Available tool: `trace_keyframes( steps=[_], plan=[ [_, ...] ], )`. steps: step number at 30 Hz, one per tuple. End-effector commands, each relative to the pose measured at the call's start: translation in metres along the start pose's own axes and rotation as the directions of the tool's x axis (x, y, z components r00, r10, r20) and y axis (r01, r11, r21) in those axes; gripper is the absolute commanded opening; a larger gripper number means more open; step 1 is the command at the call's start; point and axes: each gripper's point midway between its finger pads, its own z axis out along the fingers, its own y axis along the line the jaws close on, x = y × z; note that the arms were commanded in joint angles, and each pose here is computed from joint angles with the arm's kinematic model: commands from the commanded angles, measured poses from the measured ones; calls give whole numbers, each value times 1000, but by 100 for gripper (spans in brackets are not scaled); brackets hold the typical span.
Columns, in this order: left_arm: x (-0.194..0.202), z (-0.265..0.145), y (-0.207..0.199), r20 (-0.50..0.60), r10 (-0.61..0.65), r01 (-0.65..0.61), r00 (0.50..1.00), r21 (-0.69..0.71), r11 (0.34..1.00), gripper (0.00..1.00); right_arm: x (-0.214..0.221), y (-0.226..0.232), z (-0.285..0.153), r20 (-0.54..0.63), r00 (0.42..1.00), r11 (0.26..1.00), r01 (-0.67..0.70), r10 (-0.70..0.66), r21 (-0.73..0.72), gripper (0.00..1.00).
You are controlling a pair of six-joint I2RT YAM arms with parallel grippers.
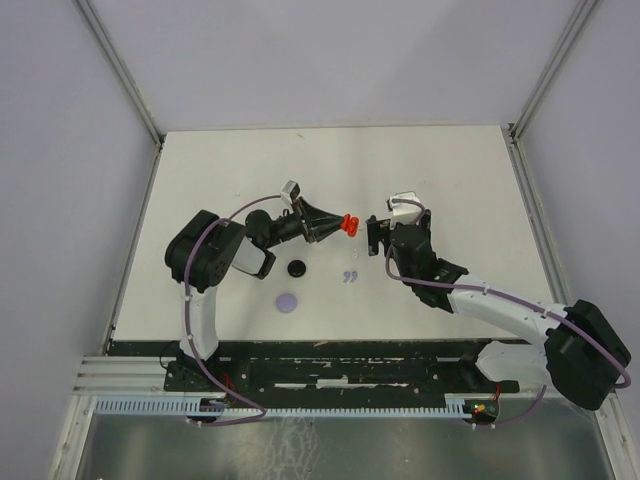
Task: Insert the wireless bluetooth earbuds into the charging case
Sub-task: Close the charging case.
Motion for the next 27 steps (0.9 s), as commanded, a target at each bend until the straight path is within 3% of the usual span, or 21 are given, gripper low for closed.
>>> trace_keyframes(
  steps=[1,7,13,21,27],
  plan=[
    [18,0,-37,-99,217,-199,971,168,966,3,-6,-22,-2,-1,1000,995,12,-12,100,100],
    [9,3,-33,-55,163,-154,985,142,978,3,-7,-17,-2,9,1000,998,12,-12,59,100],
    [-6,-1,-33,75,63,-71,995,108,992,3,-5,9,1,41,999,996,12,-8,-91,100],
    [-16,-8,-34,238,-59,34,969,108,994,3,1,40,12,46,999,979,16,-7,-203,100],
    [-12,-4,-33,260,-110,81,959,120,989,3,8,63,20,58,998,969,31,-17,-247,100]
  ],
)
